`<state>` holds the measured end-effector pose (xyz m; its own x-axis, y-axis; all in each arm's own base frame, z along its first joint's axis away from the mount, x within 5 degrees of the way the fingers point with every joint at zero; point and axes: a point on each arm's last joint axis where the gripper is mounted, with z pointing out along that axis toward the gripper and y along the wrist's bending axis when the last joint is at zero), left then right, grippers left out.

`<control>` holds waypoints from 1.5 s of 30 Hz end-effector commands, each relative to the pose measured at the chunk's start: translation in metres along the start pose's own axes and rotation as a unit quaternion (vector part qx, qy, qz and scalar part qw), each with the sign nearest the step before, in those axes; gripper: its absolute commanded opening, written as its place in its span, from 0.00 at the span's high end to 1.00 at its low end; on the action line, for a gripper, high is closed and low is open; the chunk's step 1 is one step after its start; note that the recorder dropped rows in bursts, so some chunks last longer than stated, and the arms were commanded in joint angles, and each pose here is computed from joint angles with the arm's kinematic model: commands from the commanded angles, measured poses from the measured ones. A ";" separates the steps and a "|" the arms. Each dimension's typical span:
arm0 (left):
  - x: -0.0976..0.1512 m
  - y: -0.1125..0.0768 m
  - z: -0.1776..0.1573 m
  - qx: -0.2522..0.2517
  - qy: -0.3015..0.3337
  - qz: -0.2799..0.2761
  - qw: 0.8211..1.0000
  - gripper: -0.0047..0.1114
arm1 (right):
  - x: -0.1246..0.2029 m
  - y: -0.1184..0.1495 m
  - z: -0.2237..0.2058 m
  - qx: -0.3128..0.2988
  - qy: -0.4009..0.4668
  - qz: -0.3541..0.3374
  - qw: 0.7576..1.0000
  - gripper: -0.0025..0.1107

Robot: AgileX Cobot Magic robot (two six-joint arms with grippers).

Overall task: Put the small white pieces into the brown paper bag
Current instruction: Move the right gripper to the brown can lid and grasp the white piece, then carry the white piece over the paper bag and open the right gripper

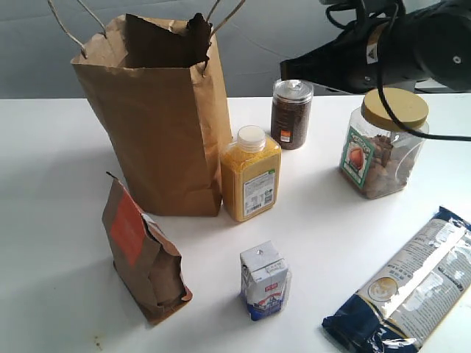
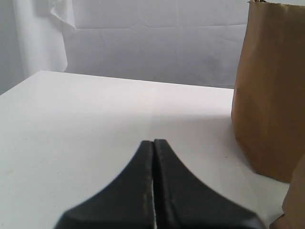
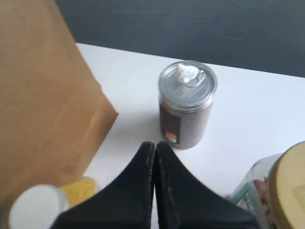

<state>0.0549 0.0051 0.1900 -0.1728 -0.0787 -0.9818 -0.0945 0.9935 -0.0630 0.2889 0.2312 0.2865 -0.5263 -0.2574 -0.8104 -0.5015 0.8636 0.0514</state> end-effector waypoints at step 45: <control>0.001 0.000 0.000 0.003 -0.001 -0.005 1.000 0.96 | -0.022 -0.027 0.173 0.023 0.078 0.005 0.997 0.52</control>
<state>0.0549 0.0051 0.1900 -0.1728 -0.0787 -0.9818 -0.0945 0.9935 -0.0630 0.4309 0.2909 0.2012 -0.6327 -0.3155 -0.7072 -0.4710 0.8817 0.0279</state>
